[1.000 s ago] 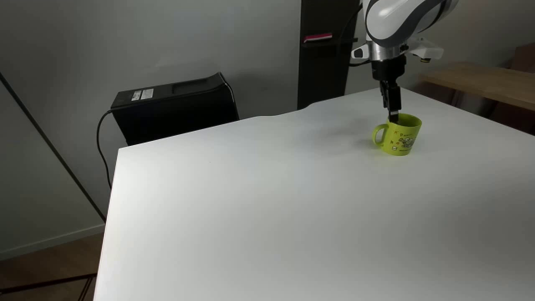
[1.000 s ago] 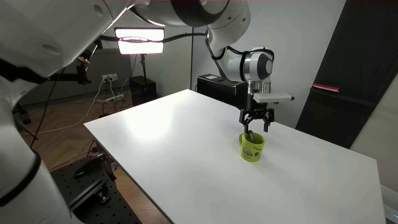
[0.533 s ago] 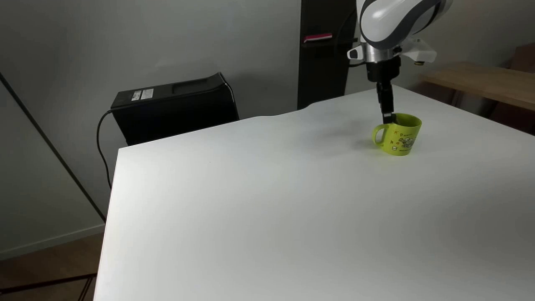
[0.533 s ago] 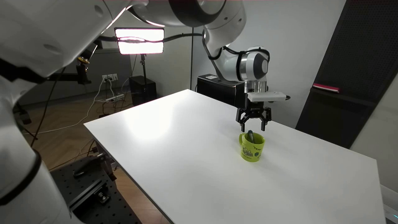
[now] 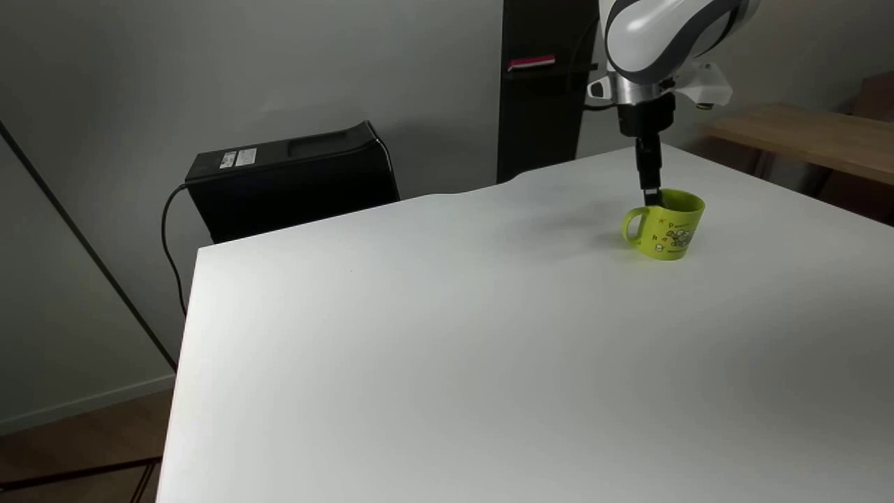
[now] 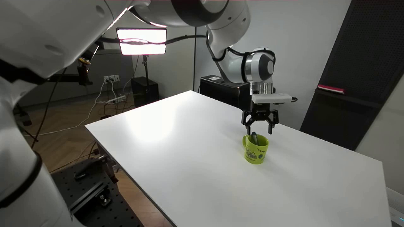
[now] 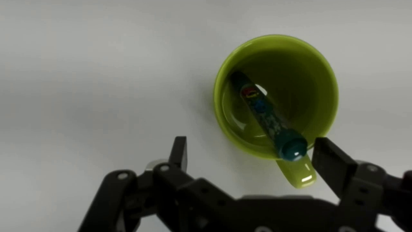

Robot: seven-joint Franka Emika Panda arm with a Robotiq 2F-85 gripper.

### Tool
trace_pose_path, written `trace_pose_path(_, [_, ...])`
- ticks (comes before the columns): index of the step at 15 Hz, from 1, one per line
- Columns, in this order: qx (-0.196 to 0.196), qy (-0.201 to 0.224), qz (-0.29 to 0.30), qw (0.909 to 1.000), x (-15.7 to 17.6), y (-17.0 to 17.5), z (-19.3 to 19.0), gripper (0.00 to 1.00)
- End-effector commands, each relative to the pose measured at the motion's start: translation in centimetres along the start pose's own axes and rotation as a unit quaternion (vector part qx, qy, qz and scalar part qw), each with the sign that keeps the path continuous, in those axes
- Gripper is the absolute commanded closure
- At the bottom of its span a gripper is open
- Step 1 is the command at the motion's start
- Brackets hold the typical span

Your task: Get the marker from the yellow cup and place it on the table

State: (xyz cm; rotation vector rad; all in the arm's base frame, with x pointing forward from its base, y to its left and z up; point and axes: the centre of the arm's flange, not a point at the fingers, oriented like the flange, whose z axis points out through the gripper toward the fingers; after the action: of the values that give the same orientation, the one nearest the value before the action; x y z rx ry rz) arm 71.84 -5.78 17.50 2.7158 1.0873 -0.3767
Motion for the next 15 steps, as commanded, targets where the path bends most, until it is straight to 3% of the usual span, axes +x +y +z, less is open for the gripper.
trace_pose_path(1, [-0.011, -0.018, 0.026, 0.9994, -0.08, 0.14, -0.48, 0.00])
trace_pose_path(7, [-0.009, -0.028, 0.036, 0.9989, -0.16, 0.09, -0.36, 0.00])
trace_pose_path(8, [-0.009, -0.028, 0.038, 0.9988, -0.13, 0.12, -0.33, 0.25])
trace_pose_path(9, [-0.009, -0.029, 0.039, 0.9988, -0.11, 0.12, -0.29, 0.26])
trace_pose_path(15, [-0.014, -0.043, 0.052, 0.9977, 0.04, 0.25, -0.11, 0.69])
